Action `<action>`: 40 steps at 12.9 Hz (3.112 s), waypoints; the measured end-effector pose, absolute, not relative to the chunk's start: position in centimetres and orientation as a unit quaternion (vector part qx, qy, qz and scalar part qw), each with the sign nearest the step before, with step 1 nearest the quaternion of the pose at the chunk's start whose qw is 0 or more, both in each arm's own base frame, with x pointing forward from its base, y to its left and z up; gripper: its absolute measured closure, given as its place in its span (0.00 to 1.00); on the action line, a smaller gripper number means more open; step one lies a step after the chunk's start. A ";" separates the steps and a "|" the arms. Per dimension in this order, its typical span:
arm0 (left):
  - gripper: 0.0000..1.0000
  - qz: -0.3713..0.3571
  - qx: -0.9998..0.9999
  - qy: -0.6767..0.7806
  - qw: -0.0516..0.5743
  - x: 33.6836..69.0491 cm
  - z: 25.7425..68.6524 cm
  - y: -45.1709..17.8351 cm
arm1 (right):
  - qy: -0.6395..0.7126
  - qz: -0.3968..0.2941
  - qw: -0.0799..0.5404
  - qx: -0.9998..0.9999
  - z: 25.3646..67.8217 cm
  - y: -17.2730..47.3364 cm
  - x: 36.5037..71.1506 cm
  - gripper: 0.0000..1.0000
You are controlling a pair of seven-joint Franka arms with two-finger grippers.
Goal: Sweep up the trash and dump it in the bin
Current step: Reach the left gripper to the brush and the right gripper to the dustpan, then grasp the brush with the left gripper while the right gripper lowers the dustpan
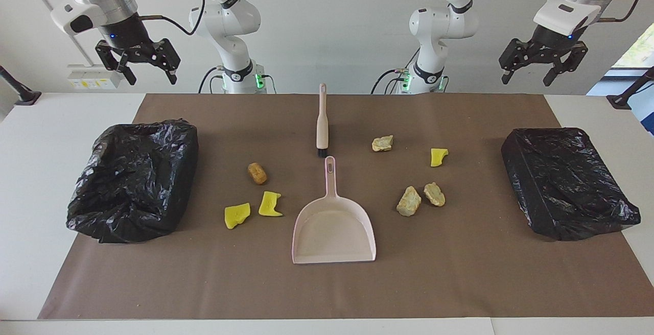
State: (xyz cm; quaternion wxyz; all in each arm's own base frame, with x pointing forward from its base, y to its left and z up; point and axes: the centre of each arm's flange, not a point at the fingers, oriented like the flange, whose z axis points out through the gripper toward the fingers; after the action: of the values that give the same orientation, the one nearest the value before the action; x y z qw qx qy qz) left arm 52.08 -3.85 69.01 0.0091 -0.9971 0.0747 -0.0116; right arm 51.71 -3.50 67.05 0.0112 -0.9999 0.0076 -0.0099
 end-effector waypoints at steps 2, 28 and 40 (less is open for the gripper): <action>0.00 -0.011 -0.997 0.075 0.009 52.1 69.0 -3.8 | 0.007 -0.010 0.011 -1.000 67.0 -3.5 51.7 0.00; 0.00 0.018 -0.987 0.161 -0.009 44.7 62.2 -20.0 | 0.013 0.027 0.007 -1.000 59.0 -3.7 51.3 0.00; 0.00 0.026 -0.996 0.088 -0.021 29.8 46.4 -38.4 | -0.046 -0.021 -0.006 -0.999 43.5 11.9 60.7 0.00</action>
State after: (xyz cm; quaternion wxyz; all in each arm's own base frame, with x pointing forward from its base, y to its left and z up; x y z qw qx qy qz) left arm 29.76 -38.37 46.37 -0.0206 -0.9956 0.0879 0.0258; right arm 60.73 11.85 43.54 -0.0057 -0.9987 -0.0456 -0.0208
